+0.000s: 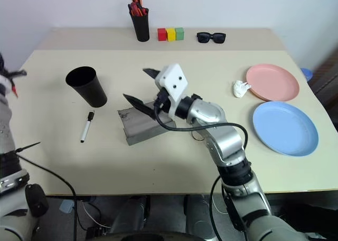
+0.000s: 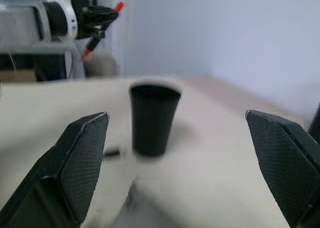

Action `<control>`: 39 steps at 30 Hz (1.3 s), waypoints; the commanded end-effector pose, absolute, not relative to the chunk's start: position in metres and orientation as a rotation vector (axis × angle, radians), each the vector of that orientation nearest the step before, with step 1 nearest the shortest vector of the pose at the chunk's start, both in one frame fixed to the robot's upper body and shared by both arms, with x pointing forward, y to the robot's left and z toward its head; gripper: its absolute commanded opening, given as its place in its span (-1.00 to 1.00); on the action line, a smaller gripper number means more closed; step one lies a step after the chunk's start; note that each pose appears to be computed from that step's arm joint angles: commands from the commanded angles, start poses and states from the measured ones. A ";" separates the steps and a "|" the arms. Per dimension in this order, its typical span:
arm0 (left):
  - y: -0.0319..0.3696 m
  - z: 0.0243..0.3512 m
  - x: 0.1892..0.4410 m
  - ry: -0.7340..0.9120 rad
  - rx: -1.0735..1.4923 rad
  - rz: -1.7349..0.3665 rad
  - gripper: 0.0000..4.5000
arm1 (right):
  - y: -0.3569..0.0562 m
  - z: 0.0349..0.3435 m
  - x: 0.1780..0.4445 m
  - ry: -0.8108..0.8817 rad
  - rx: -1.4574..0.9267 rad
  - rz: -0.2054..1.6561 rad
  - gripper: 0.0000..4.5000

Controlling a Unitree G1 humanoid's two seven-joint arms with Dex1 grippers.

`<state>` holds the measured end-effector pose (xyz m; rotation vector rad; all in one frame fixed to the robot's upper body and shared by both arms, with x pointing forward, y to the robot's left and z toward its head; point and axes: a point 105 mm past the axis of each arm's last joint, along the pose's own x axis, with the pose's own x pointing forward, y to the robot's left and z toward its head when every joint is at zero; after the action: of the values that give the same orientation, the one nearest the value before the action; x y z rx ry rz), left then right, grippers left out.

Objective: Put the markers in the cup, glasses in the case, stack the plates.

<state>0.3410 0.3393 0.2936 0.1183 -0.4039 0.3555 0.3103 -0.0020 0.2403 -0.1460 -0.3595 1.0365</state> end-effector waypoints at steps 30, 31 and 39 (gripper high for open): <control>0.255 0.283 0.374 -0.532 0.103 0.129 -0.26 | 0.018 0.235 0.304 -0.383 -0.170 1.074 1.00; 0.259 0.286 0.372 -0.541 0.089 0.140 -0.26 | 0.018 0.235 0.303 -0.383 -0.171 1.076 1.00; 0.355 0.282 0.301 -0.579 -0.117 0.395 -0.26 | -0.007 0.226 0.311 -0.341 -0.233 1.052 1.00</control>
<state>0.3169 0.3470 0.2736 -0.0981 -0.5415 0.3963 0.3159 -0.0035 0.2141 -0.2324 -0.2886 1.0466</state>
